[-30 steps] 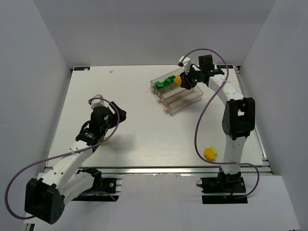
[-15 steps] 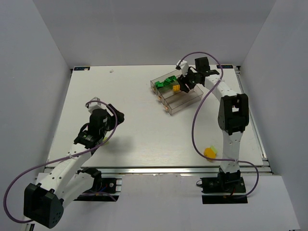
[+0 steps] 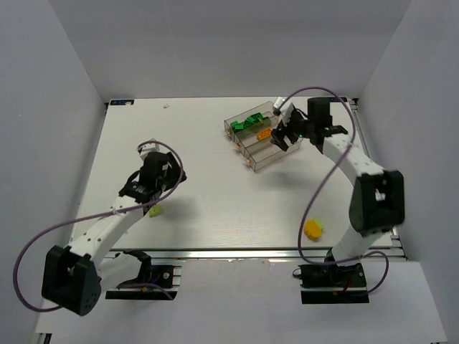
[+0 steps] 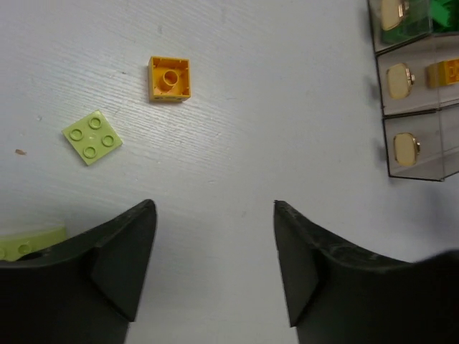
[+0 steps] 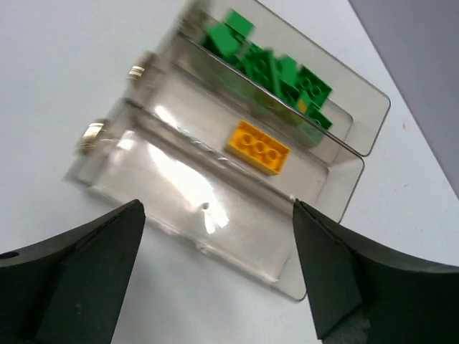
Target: Sort the legos into containers by color
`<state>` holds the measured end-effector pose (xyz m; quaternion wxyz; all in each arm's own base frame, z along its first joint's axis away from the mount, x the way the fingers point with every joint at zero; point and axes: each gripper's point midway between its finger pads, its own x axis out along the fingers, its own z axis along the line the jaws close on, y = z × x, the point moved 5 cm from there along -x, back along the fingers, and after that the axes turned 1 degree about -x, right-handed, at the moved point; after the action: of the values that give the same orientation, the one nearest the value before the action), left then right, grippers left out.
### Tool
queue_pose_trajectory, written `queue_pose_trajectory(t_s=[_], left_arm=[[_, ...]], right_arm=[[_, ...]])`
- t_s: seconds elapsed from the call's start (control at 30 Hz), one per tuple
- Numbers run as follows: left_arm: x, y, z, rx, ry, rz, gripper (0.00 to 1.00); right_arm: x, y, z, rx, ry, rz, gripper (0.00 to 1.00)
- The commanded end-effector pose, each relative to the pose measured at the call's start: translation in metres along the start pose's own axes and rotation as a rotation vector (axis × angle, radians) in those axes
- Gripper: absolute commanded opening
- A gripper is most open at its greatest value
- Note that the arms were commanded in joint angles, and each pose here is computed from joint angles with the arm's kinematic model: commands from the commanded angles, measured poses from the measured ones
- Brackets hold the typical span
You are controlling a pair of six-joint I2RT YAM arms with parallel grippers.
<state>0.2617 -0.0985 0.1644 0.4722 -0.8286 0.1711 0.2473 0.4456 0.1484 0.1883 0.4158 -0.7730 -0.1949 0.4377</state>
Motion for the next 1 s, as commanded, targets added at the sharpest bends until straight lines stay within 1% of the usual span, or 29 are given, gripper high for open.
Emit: queue_pose_trajectory(t_s=[0.0, 0.03, 0.07, 0.1, 0.13, 0.17, 0.2, 0.23, 0.27, 0.3, 0.33, 0.37, 0.43, 0.47, 0.5, 0.57, 0.67, 0.7, 0.73, 0.8, 0.97], left_arm=[[0.006, -0.011, -0.003, 0.105, -0.059, 0.028, 0.72], [0.015, -0.007, 0.0, 0.148, -0.092, 0.063, 0.67], [0.018, -0.015, -0.006, 0.156, -0.099, 0.056, 0.56], [0.02, -0.015, -0.005, 0.172, -0.121, 0.07, 0.51], [0.029, -0.013, -0.004, 0.2, -0.144, 0.09, 0.48], [0.032, -0.02, -0.01, 0.202, -0.146, 0.076, 0.48], [0.035, -0.021, -0.01, 0.206, -0.162, 0.08, 0.49], [0.04, -0.023, -0.011, 0.212, -0.173, 0.083, 0.52], [0.051, -0.018, -0.008, 0.226, -0.208, 0.109, 0.55], [0.054, -0.023, -0.013, 0.232, -0.224, 0.111, 0.65], [0.059, -0.023, -0.012, 0.243, -0.245, 0.122, 0.69], [0.07, -0.016, -0.007, 0.265, -0.283, 0.152, 0.71], [0.078, -0.019, -0.009, 0.286, -0.303, 0.16, 0.77], [0.086, -0.015, -0.006, 0.298, -0.325, 0.177, 0.78], [0.091, -0.019, -0.007, 0.302, -0.326, 0.173, 0.79], [0.101, -0.016, -0.003, 0.314, -0.349, 0.196, 0.79], [0.111, -0.022, -0.003, 0.322, -0.367, 0.198, 0.8], [0.115, -0.019, 0.0, 0.331, -0.385, 0.216, 0.8], [0.118, -0.024, 0.002, 0.329, -0.403, 0.205, 0.8], [0.123, -0.021, 0.006, 0.333, -0.428, 0.222, 0.8], [0.131, -0.016, 0.012, 0.321, -0.42, 0.244, 0.78]], right_arm=[[-0.045, -0.055, 0.016, -0.197, 0.015, -0.276, 0.87], [-0.05, -0.057, 0.033, -0.258, -0.107, -0.295, 0.79], [-0.053, -0.055, 0.044, -0.248, -0.189, -0.28, 0.49], [-0.063, -0.052, 0.059, -0.183, -0.294, -0.237, 0.31], [-0.065, -0.053, 0.069, -0.163, -0.358, -0.254, 0.19], [-0.069, -0.053, 0.075, -0.134, -0.39, -0.247, 0.07], [-0.07, -0.047, 0.084, -0.098, -0.42, -0.236, 0.06], [-0.077, -0.048, 0.09, -0.054, -0.417, -0.231, 0.08], [-0.079, -0.047, 0.093, -0.031, -0.405, -0.228, 0.21], [-0.079, -0.036, 0.101, 0.006, -0.407, -0.21, 0.3], [-0.085, -0.041, 0.102, -0.005, -0.38, -0.219, 0.35], [-0.088, -0.041, 0.105, 0.016, -0.377, -0.213, 0.41], [-0.091, -0.039, 0.109, 0.041, -0.373, -0.194, 0.48], [-0.092, -0.037, 0.11, 0.062, -0.377, -0.177, 0.51], [-0.093, -0.035, 0.11, 0.069, -0.372, -0.162, 0.53], [-0.092, -0.032, 0.111, 0.07, -0.368, -0.149, 0.54], [-0.092, -0.03, 0.111, 0.071, -0.366, -0.139, 0.54], [-0.092, -0.029, 0.111, 0.075, -0.365, -0.138, 0.54], [-0.091, -0.029, 0.111, 0.075, -0.365, -0.137, 0.54], [-0.091, -0.029, 0.109, 0.084, -0.36, -0.136, 0.54], [-0.088, -0.029, 0.108, 0.095, -0.355, -0.131, 0.54]])
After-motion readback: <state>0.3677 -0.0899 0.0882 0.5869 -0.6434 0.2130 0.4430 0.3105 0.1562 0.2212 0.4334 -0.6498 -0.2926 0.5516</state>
